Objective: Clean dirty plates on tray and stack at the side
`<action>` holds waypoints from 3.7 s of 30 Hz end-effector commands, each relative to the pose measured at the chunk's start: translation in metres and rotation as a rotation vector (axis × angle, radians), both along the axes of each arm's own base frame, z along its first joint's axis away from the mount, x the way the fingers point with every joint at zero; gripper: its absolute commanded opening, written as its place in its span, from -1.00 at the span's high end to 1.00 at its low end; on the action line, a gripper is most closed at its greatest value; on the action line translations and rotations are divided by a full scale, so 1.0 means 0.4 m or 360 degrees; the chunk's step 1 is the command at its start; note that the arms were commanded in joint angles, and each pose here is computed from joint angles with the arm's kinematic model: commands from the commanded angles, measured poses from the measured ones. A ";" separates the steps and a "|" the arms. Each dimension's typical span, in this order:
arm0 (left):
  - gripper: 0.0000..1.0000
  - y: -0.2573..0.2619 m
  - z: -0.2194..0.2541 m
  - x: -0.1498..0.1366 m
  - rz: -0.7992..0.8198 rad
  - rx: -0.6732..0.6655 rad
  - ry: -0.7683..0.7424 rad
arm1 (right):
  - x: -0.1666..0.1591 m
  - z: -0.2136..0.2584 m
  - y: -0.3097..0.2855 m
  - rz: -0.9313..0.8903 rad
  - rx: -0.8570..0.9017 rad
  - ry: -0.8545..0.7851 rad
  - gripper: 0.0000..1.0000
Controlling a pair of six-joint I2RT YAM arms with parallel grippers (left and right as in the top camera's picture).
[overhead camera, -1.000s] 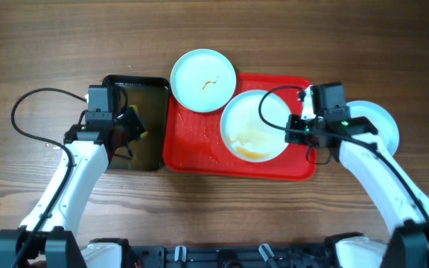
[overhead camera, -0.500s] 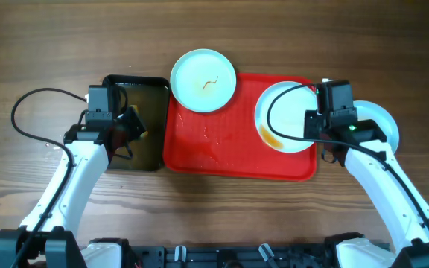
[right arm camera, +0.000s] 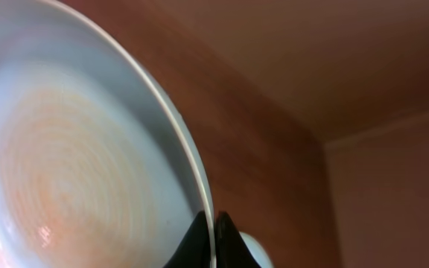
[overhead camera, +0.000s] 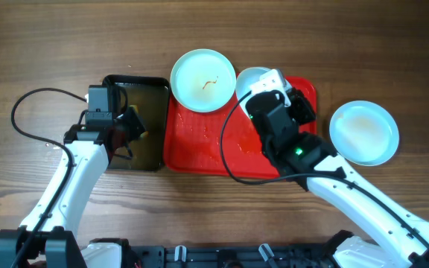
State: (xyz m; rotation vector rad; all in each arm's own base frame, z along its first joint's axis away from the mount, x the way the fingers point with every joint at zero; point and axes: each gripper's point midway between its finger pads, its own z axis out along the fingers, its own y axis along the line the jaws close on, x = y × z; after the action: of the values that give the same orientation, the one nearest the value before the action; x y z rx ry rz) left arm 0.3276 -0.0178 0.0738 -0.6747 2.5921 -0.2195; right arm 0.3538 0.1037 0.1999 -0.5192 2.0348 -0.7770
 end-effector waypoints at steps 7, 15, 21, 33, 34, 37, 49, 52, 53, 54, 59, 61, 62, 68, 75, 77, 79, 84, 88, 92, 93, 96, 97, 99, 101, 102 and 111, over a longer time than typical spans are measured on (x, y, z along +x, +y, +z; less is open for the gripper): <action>0.92 0.010 0.006 0.003 -0.0004 0.0035 -0.0018 | 0.005 0.105 -0.013 -0.0075 -0.0188 -0.0193 0.91; 0.92 0.010 0.006 0.003 -0.0003 0.0035 -0.0018 | 0.027 -0.024 -0.097 -0.0354 0.0605 -0.0076 0.91; 0.92 0.010 0.006 0.003 -0.0003 0.0035 -0.0017 | -0.002 -0.132 -0.317 -0.0931 0.1167 0.0064 0.91; 0.92 0.010 0.006 0.003 -0.0004 0.0035 -0.0017 | -0.176 -0.270 -0.686 -0.1887 0.1591 0.0050 0.91; 0.92 0.010 0.006 0.003 -0.0003 0.0035 -0.0017 | -0.187 -0.284 -0.698 -0.1929 0.1614 0.0069 0.91; 0.92 0.010 0.006 0.003 -0.0004 0.0035 -0.0017 | -0.224 -0.329 -0.724 -0.2058 0.1619 0.0144 0.91; 0.92 0.010 0.005 0.001 -0.0004 0.0035 -0.0011 | -0.102 -0.314 -0.517 -0.1339 0.2240 0.0511 -0.88; 0.92 0.010 0.005 0.001 -0.0003 0.0035 -0.0011 | -0.090 -0.305 -0.441 -0.1141 0.2197 0.0643 -0.87; 0.92 0.010 0.005 0.001 -0.0003 0.0035 -0.0011 | -0.084 -0.299 -0.417 -0.1080 0.2169 0.0669 -0.87; 0.92 0.010 0.005 0.001 -0.0003 0.0035 -0.0011 | -0.073 -0.284 -0.374 -0.0968 0.2125 0.0704 -0.87; 0.92 0.011 0.005 0.001 -0.0003 0.0038 -0.0012 | -0.031 -0.173 -0.168 -0.0443 0.1925 0.0809 -0.85; 0.92 0.024 0.005 0.001 0.0018 0.0080 -0.0012 | -0.027 -0.130 -0.095 -0.0310 0.1837 0.0853 -0.86; 0.92 0.035 0.004 0.000 0.0036 0.0116 -0.0009 | -0.026 -0.102 -0.050 -0.0206 0.1798 0.0876 -0.86; 0.92 0.040 0.005 0.000 -0.0027 0.0170 -0.0010 | 0.017 0.055 0.049 0.0008 0.1664 0.0843 -0.83; 0.92 0.039 0.005 0.000 -0.0028 0.0169 -0.0008 | 0.165 -0.024 0.164 0.0168 0.1732 0.1003 -0.80; 0.92 0.039 0.004 0.000 -0.0028 0.0169 -0.0008 | 0.199 -0.099 0.196 0.0106 0.1762 0.1053 -0.78; 0.92 0.039 0.004 0.000 -0.0028 0.0169 -0.0008 | 0.222 -0.184 0.220 0.0003 0.1811 0.1121 -0.70; 0.92 0.039 0.004 -0.001 -0.0028 0.0168 -0.0006 | 0.235 -0.352 0.276 -0.0102 0.1883 0.1295 -0.41; 0.92 0.039 0.003 -0.004 -0.0028 0.0168 0.0003 | 0.232 -0.428 0.299 -0.0169 0.1885 0.1350 -0.24; 0.92 0.039 -0.001 -0.011 -0.0030 0.0169 0.0023 | 0.227 -0.461 0.325 -0.0183 0.1875 0.1366 0.18; 0.92 0.039 -0.001 -0.011 -0.0030 0.0169 0.0023 | 0.225 -0.470 0.319 -0.0243 0.1855 0.1348 0.36; 0.92 0.039 -0.001 -0.011 -0.0030 0.0169 0.0023 | 0.199 -0.506 0.283 -0.0532 0.1784 0.1315 0.71; 0.92 0.039 -0.001 -0.011 -0.0030 0.0169 0.0024 | 0.186 -0.510 0.279 -0.0556 0.1768 0.1343 0.83; 0.92 0.040 -0.001 -0.011 -0.0030 0.0170 0.0023 | 0.150 -0.518 0.263 -0.0613 0.1713 0.1423 0.91; 0.92 0.040 -0.001 -0.011 -0.0030 0.0170 0.0023 | 0.097 -0.517 0.237 -0.0683 0.1632 0.1537 0.92; 0.92 0.039 -0.001 -0.011 -0.0030 0.0169 0.0023 | 0.080 -0.510 0.226 -0.0698 0.1602 0.1572 0.91; 0.92 0.033 0.013 0.017 -0.0127 0.0202 -0.0059 | -0.096 -0.492 0.111 -0.0832 0.1155 0.1882 0.91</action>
State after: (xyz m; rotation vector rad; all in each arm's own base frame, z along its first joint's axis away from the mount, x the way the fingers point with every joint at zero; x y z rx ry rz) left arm 0.3252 -0.0050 0.0725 -0.6280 2.5995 -0.1023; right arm 0.3226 0.1629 0.0052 0.1158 3.3830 0.2920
